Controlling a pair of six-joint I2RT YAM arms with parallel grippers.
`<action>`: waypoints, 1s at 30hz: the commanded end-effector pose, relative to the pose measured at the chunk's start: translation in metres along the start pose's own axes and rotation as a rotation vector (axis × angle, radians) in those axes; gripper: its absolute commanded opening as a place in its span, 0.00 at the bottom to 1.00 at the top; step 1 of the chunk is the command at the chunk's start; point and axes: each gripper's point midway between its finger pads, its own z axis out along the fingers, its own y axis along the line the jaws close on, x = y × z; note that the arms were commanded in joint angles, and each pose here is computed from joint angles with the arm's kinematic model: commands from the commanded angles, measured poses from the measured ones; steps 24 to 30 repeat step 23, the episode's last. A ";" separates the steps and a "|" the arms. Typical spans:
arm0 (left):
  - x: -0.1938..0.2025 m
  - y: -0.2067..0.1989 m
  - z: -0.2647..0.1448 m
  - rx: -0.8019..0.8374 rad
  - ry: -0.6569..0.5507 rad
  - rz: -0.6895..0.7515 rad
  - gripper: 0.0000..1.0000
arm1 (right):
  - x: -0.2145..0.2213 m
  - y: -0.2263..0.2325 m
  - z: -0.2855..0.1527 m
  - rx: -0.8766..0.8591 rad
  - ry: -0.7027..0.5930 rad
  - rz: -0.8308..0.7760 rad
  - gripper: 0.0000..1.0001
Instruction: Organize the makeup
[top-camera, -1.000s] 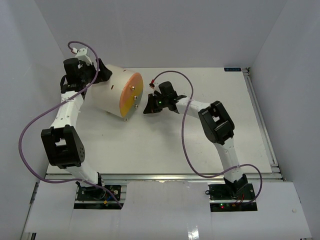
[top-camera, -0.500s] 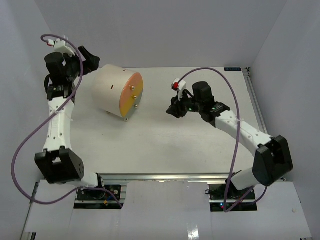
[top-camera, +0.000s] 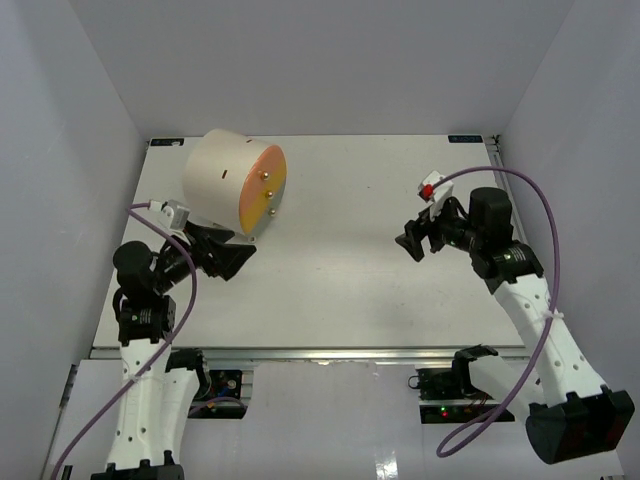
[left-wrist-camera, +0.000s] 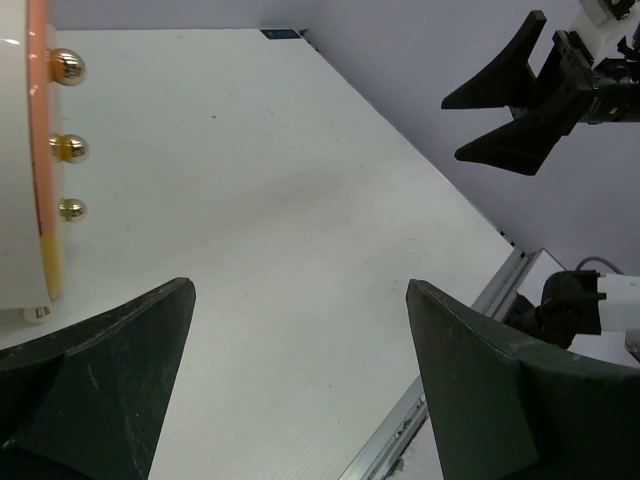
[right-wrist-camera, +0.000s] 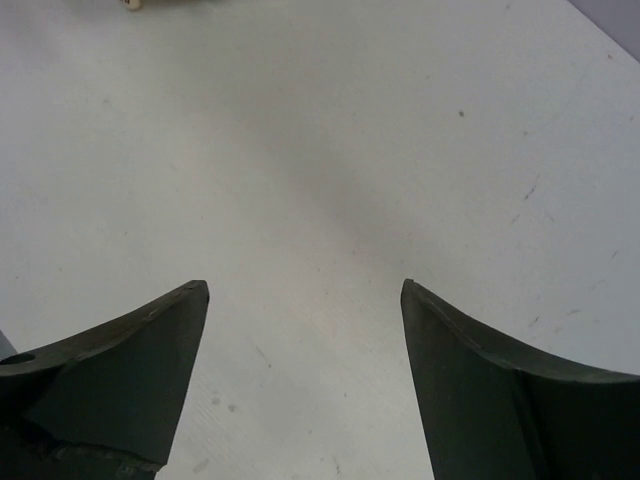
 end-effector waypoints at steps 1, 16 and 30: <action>0.023 -0.023 -0.014 0.094 0.001 0.050 0.98 | 0.012 0.006 -0.027 0.082 -0.033 -0.044 0.90; 0.040 -0.009 -0.007 0.071 0.022 0.032 0.98 | 0.037 -0.001 -0.037 0.223 -0.037 0.055 0.90; 0.040 -0.010 -0.008 0.070 0.018 0.038 0.98 | 0.046 -0.004 -0.032 0.233 -0.023 0.060 0.90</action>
